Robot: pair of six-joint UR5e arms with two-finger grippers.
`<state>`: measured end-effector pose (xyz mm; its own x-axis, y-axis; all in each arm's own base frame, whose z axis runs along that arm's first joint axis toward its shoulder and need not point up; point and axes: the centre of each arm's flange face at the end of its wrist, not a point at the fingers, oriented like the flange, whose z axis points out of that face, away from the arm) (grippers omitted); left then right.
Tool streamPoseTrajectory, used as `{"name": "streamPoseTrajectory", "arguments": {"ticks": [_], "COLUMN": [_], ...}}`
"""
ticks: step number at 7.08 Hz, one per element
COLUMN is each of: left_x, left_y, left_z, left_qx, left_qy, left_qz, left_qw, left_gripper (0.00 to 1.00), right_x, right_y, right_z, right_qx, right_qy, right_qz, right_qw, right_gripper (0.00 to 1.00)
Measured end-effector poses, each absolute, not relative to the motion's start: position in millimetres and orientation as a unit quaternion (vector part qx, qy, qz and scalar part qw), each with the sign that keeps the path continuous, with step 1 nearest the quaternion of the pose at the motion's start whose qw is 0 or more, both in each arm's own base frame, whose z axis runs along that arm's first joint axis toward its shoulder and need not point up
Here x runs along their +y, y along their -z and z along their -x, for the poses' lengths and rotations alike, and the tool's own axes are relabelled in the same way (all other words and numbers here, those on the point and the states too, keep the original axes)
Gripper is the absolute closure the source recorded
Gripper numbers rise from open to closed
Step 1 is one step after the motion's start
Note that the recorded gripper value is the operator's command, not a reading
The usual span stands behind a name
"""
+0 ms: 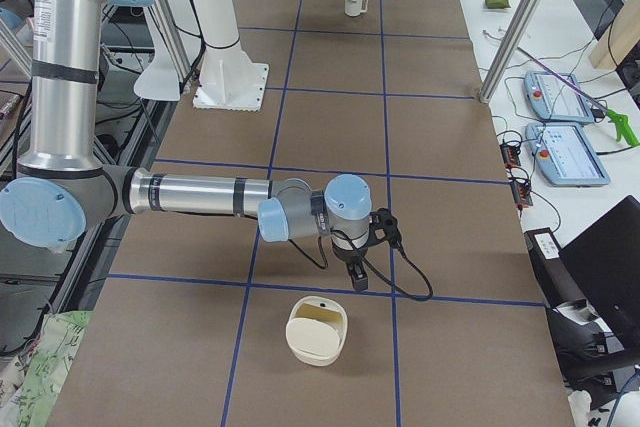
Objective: Left arm hands cup to right arm to dump lemon
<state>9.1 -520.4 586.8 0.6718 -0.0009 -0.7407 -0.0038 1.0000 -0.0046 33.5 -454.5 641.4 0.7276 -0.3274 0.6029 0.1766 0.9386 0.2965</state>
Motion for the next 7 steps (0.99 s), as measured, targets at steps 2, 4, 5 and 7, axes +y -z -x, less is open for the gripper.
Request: {"name": "streamPoseTrajectory", "arguments": {"ticks": [2,4,5,7], "left_x": [-532,-530,-529,-530], "left_y": [-578,-579,-580,-581], "left_z": [-6,-5,-7,-8], "left_qx": [0.374,0.375,0.380,0.384], "left_qy": [-0.005,0.000,0.001,0.000], "left_qz": [-0.015,-0.011,-0.008,-0.007], "left_qw": [0.927,0.927,0.925,0.923], "left_gripper": [0.00,0.00,0.00,0.00], "right_x": [-454,-460,-461,-466], "right_y": [-636,-626,-608,-576], "right_z": [-41,-58,-68,-70], "right_qx": [-0.349,-0.352,-0.354,-0.357], "right_qy": [0.123,0.099,0.085,0.059], "right_qz": [-0.108,-0.101,-0.093,-0.053], "right_qw": [0.923,0.925,0.927,0.931], "right_gripper": [0.00,0.00,0.00,0.00]}}
